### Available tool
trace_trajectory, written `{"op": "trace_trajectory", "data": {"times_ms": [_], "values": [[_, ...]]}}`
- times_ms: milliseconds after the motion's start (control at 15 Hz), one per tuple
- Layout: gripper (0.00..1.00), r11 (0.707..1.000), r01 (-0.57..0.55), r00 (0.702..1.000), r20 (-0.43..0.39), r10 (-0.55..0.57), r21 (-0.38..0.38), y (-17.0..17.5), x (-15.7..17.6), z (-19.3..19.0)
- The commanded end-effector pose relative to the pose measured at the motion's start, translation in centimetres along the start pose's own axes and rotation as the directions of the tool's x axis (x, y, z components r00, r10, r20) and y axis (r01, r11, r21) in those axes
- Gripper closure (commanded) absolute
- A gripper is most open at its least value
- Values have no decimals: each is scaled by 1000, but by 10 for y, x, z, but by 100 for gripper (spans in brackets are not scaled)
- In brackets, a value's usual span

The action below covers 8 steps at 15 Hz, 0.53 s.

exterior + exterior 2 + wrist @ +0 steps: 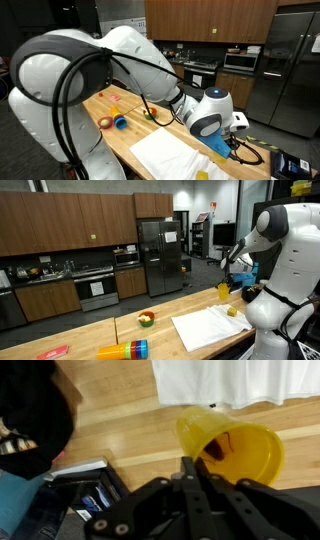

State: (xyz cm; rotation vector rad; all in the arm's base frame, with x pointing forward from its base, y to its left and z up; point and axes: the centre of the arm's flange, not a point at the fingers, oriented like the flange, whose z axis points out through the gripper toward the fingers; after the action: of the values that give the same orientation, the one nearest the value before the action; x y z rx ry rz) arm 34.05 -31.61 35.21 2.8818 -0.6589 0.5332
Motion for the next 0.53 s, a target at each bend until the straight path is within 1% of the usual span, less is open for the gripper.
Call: {"op": "trace_trajectory", "data": {"times_ms": [0, 133, 267, 400, 467], "values": [[99, 992, -124, 992, -4, 124, -24, 25, 3, 7], [99, 981, -191, 982, -1, 191, -34, 36, 0, 7], [99, 957, -289, 957, 7, 289, -36, 48, -3, 8], [99, 922, -385, 922, 15, 386, -39, 62, -8, 9], [99, 903, -427, 903, 30, 429, -53, 68, -11, 11]]}}
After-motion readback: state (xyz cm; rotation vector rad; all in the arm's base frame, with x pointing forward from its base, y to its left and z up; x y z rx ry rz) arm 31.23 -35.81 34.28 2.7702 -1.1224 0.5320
